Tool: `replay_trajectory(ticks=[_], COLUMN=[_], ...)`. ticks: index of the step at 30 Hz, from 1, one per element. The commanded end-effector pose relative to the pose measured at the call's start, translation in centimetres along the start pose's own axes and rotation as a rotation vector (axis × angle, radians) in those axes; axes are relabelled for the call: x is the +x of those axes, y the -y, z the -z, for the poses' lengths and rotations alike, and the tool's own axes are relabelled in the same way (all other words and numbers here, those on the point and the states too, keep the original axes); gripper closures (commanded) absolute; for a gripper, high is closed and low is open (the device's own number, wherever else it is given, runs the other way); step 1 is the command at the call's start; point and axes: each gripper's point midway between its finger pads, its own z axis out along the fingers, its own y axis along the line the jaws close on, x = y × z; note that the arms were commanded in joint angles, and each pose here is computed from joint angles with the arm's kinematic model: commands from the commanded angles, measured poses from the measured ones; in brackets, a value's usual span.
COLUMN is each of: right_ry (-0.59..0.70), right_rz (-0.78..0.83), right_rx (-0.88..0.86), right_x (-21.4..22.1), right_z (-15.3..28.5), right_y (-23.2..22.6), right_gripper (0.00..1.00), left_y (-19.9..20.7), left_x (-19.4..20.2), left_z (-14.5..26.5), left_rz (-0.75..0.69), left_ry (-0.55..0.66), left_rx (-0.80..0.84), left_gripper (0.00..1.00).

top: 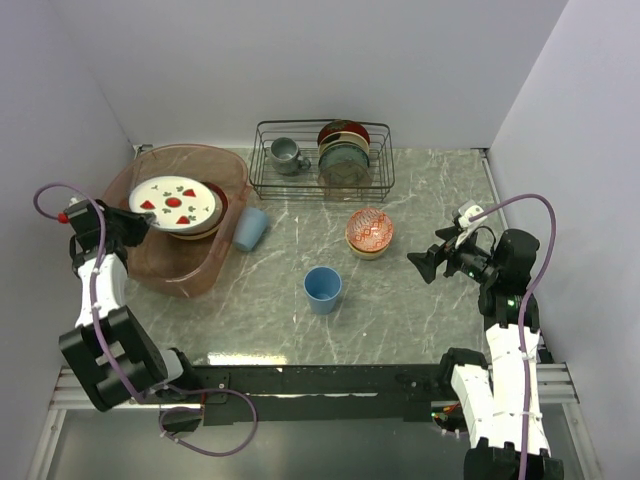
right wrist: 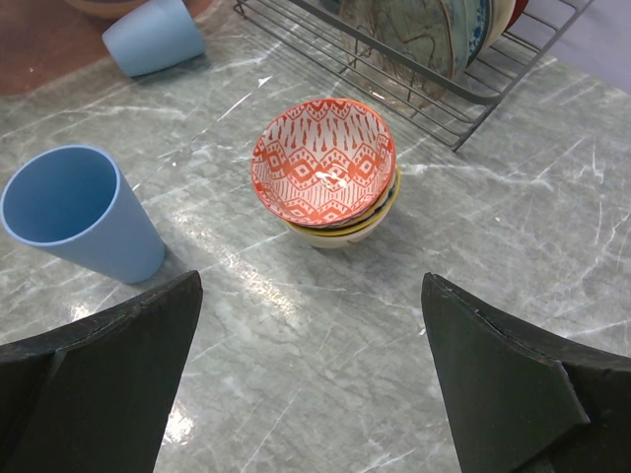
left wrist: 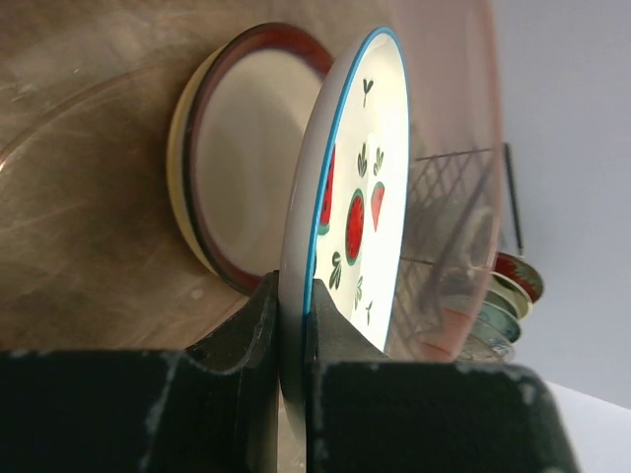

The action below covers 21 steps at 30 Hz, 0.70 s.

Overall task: Place the mixed dishes into the plastic bin
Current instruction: Place the plate in the plastic bin.

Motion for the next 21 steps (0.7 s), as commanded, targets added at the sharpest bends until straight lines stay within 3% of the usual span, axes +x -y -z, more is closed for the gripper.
replay_trajectory(ticks=[1,11,16,19,21], right_ry=[0.017,0.012,0.01,0.01,0.009], right_rz=[0.034,0.03,0.029,0.029,0.03], right_rx=[0.011,0.013,0.013,0.014,0.012], right_x=[-0.5,-0.3,-0.3,-0.3,-0.3], right_z=[0.0,-0.1,-0.1,-0.1,-0.2], right_y=[0.4,0.5,0.6,0.6,0.6], right_gripper=[0.0,0.0,0.0,0.0,0.0], left_y=[2.7,0.5,-0.2,-0.6,-0.8], left_x=[-1.3,-0.2,0.4,0.8,0.9], left_z=[-0.4,-2.6,-3.6,-4.1,-4.3], left_rz=[-0.046,-0.042,-0.037,-0.032,-0.032], left_ry=[0.024,-0.04,-0.082,-0.107,-0.122], left_rx=[0.123,0.083,0.073,0.07,0.066], left_gripper=[0.99,0.99,0.94,0.84,0.7])
